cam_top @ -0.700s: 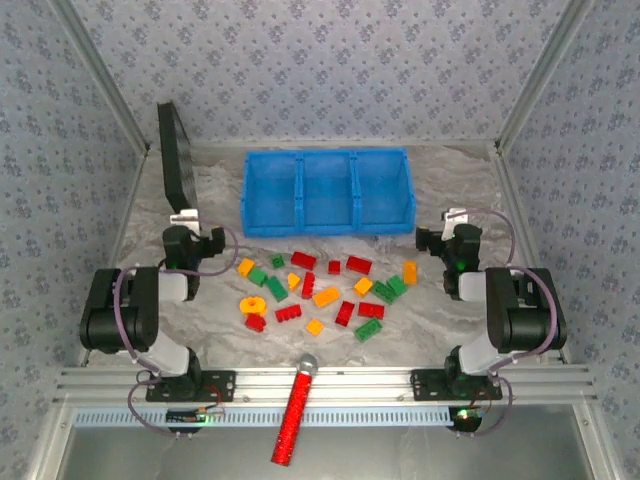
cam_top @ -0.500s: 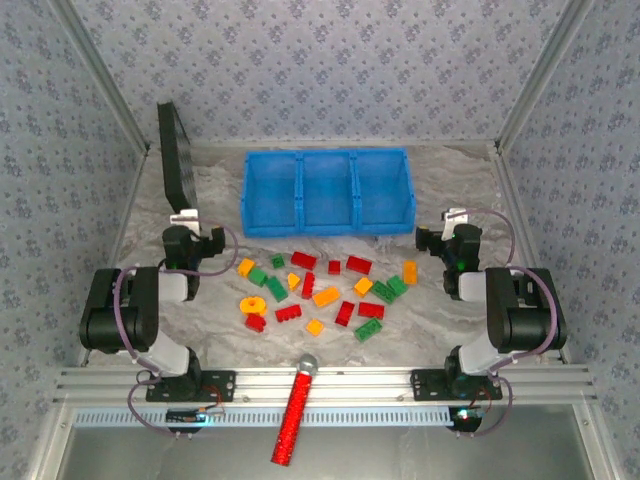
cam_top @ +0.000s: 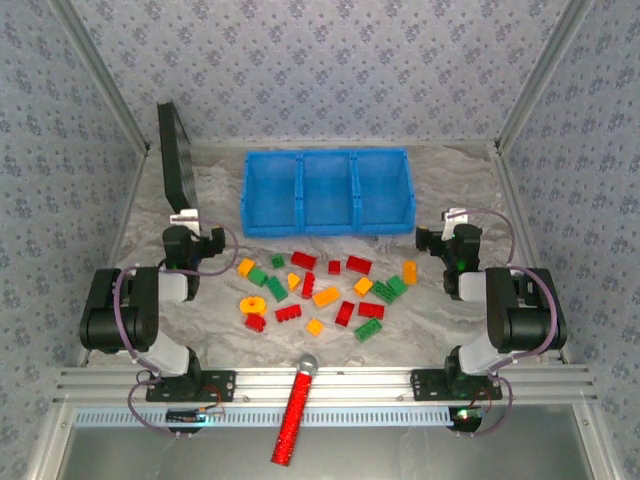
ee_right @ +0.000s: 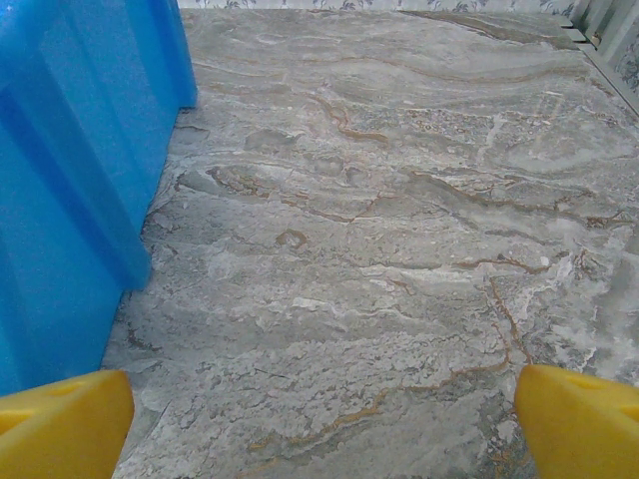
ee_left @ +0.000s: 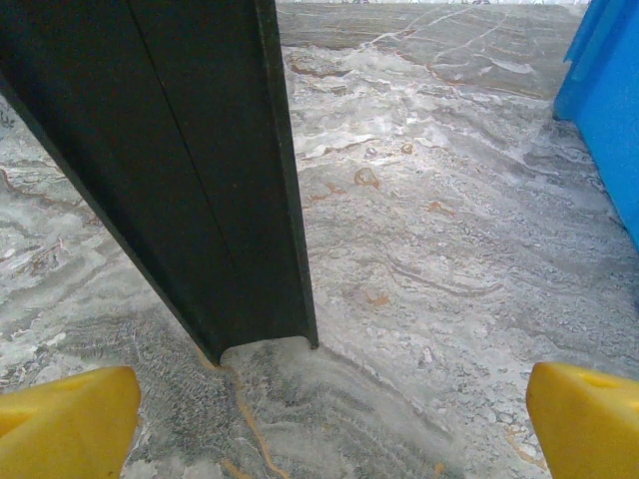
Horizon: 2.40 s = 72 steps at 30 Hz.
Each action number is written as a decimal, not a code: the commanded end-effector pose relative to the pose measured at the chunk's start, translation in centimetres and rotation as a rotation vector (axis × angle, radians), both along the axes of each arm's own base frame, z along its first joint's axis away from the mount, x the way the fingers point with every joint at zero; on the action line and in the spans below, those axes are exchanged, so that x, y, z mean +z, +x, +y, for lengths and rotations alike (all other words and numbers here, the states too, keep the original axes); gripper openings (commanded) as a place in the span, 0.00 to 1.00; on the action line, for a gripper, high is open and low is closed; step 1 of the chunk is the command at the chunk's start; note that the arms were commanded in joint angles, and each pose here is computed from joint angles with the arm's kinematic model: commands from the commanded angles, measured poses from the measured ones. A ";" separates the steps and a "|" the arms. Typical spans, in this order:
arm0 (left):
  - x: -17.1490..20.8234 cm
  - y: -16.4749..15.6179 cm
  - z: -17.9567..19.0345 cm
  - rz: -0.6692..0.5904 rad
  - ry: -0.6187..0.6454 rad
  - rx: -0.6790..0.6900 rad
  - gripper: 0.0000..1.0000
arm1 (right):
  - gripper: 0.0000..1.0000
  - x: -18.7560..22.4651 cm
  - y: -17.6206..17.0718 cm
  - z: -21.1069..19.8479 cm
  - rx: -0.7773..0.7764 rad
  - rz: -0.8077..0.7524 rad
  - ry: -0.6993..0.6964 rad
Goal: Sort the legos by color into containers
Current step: Pick up the lego from the middle-right of the table.
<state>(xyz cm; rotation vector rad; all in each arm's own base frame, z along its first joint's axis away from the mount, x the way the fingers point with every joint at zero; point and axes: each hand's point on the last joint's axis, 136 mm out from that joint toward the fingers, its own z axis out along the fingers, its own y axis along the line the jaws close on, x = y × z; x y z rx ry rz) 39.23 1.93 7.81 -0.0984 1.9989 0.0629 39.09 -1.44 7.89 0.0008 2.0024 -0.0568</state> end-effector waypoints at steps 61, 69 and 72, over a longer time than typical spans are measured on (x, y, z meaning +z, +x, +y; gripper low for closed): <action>21.4 -6.4 -6.7 0.094 -0.165 -0.201 0.99 | 0.79 1.5 -7.2 8.2 -0.022 0.653 0.334; 20.8 -6.9 -7.7 0.113 -0.171 -0.239 0.99 | 0.69 -1.9 -8.0 8.8 -0.059 0.759 0.261; 20.9 -7.0 -7.9 0.115 -0.166 -0.249 0.99 | 0.65 -2.8 -8.1 8.9 -0.074 0.787 0.242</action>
